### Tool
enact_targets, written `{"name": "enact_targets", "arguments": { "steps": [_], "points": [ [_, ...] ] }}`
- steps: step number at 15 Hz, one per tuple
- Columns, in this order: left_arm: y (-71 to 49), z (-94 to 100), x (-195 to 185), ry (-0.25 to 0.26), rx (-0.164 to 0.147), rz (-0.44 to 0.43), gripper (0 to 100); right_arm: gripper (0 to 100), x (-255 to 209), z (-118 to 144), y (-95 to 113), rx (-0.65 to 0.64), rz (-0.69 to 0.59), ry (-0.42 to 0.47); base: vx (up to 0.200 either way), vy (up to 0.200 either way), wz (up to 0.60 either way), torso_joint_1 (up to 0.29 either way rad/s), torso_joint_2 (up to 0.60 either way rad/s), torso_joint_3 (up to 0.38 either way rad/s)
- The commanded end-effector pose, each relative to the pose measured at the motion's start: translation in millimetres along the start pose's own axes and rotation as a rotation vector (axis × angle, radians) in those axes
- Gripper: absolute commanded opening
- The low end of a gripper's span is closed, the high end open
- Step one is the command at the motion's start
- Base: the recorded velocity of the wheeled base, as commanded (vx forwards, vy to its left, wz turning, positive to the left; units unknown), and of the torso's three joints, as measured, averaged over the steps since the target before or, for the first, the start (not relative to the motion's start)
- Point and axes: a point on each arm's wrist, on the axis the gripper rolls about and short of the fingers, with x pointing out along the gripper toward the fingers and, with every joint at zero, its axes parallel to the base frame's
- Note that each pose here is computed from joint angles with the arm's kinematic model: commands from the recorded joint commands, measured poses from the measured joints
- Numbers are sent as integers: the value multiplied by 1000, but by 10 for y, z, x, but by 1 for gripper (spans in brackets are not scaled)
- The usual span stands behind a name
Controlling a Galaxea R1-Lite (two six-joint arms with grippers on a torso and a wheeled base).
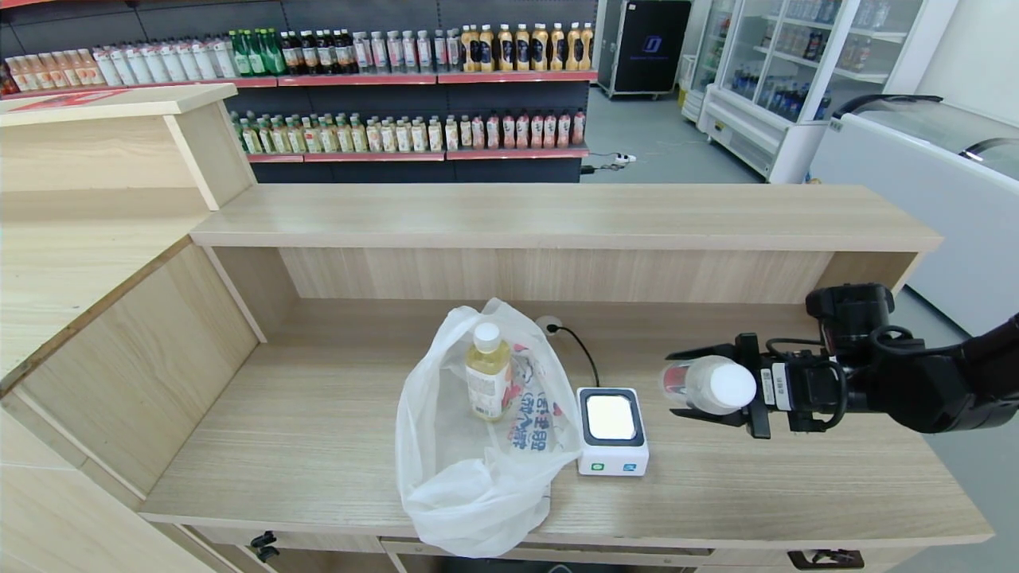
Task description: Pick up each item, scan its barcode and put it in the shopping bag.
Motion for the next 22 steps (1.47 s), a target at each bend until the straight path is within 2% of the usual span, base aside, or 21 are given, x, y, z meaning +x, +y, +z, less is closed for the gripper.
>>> {"name": "enact_targets", "arguments": {
  "steps": [1, 14, 16, 22],
  "points": [
    [0, 0, 0, 0, 0, 2, 0, 0, 10, -4, 5, 0, 2, -4, 0, 0, 0, 0, 0, 0],
    [0, 0, 0, 0, 0, 2, 0, 0, 9, 0, 61, 27, 22, -27, 0, 0, 0, 0, 0, 0],
    [0, 0, 0, 0, 0, 2, 0, 0, 11, -3, 114, 46, 47, -45, 0, 0, 0, 0, 0, 0],
    [0, 0, 0, 0, 0, 2, 0, 0, 150, -48, 72, 38, 62, -130, 0, 0, 0, 0, 0, 0]
  ]
}}
